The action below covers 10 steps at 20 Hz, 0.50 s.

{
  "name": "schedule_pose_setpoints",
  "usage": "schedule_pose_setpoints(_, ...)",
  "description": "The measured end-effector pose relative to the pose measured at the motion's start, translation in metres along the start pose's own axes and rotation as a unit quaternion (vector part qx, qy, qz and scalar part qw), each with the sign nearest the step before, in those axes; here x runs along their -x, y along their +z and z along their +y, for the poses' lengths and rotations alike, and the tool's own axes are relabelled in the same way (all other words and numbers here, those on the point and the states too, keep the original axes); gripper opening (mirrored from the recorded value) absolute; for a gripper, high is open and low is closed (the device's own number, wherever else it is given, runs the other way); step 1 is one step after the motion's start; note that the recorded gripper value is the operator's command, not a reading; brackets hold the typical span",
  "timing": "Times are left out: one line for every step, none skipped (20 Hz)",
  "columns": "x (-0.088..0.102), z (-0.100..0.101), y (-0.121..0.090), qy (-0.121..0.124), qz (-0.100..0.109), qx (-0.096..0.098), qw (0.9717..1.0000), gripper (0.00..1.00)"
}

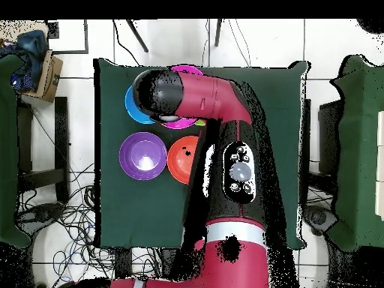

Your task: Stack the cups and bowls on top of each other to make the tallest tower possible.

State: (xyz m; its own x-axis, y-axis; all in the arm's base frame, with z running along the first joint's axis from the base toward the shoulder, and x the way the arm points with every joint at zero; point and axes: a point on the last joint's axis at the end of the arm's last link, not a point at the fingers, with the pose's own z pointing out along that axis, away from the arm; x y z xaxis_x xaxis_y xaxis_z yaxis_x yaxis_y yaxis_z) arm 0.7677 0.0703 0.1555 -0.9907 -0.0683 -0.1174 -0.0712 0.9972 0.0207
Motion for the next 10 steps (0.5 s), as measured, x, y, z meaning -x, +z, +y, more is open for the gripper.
schedule_pose_setpoints(0.0, 0.0002, 0.0, 0.0, 0.0, 0.0, 1.0, 1.0)
schedule_pose_setpoints(0.0, 0.0004, 0.0001, 0.0, 0.0, 0.0, 1.0, 1.0)
schedule_pose_setpoints(0.0001, 0.0006, 0.0001, -0.001, 0.0, 0.0, 1.0, 1.0)
schedule_pose_setpoints(0.0001, 0.0008, 0.0001, -0.001, 0.0, 0.001, 1.0, 1.0)
schedule_pose_setpoints(0.0001, 0.001, 0.0002, -0.001, 0.0, 0.001, 1.0, 1.0)
schedule_pose_setpoints(0.0001, 0.0013, 0.0003, -0.001, 0.0, 0.001, 1.0, 1.0)
schedule_pose_setpoints(0.0001, 0.0016, 0.0004, -0.001, 0.0, 0.001, 1.0, 1.0)
schedule_pose_setpoints(0.0001, 0.0017, 0.0004, -0.001, 0.0, 0.001, 1.0, 1.0)
schedule_pose_setpoints(0.0001, 0.0018, 0.0004, -0.002, 0.0, 0.001, 1.0, 1.0)
schedule_pose_setpoints(0.0001, 0.0019, 0.0004, -0.002, 0.0, 0.001, 1.0, 1.0)
